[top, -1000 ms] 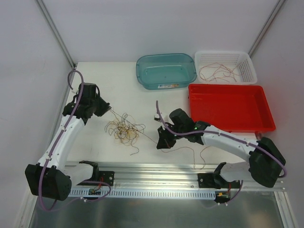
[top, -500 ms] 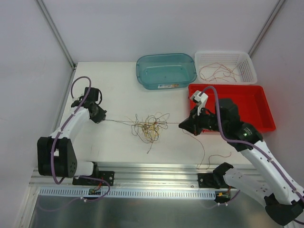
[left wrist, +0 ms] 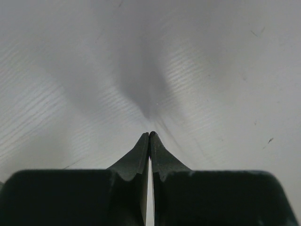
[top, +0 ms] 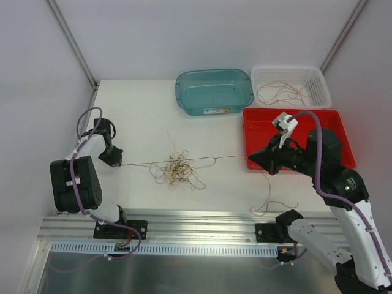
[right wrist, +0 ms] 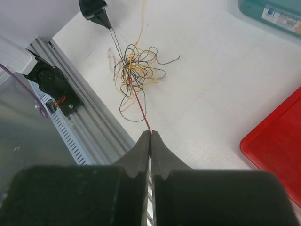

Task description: Untangle the cables

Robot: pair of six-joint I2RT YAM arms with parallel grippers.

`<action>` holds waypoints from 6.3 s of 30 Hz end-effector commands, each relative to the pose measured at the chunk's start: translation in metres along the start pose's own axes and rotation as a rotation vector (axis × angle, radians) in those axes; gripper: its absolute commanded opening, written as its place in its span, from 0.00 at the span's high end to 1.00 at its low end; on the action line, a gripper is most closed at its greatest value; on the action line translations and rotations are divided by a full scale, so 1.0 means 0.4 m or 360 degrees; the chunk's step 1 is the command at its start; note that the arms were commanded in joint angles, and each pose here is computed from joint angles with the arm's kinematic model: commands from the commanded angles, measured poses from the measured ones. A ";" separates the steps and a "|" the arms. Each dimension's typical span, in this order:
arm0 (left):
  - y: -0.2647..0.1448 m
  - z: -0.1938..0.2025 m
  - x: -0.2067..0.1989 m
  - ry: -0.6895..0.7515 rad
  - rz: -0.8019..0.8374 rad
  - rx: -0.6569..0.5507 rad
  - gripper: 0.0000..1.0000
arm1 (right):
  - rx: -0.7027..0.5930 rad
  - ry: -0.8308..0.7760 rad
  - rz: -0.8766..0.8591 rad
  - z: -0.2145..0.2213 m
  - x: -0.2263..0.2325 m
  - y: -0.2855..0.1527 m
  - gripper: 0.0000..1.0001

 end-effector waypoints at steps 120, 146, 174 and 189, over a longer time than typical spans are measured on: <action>-0.276 0.186 -0.086 0.1338 0.0912 -0.0466 0.01 | 0.0517 0.0431 0.0236 0.300 -0.107 0.440 0.99; -0.268 0.186 -0.102 0.1352 0.0890 -0.0437 0.01 | 0.0622 0.0486 0.0895 0.273 -0.098 0.508 0.00; -0.277 0.191 -0.101 0.1347 0.0928 -0.0434 0.02 | 0.0579 0.0342 0.0777 0.191 -0.059 0.593 0.99; -0.268 0.188 -0.102 0.1350 0.0894 -0.0433 0.02 | -0.0394 -0.0244 0.0890 -0.430 -0.170 0.192 0.99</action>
Point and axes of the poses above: each gripper's point midway between its finger pads, its own y axis out along the fingers, its own x axis along the line the jaws close on, z = x × y, the point moved 4 cm from there along -y, back along the fingers, and after that the axes turned 1 degree about -y, right-handed, at the moved point
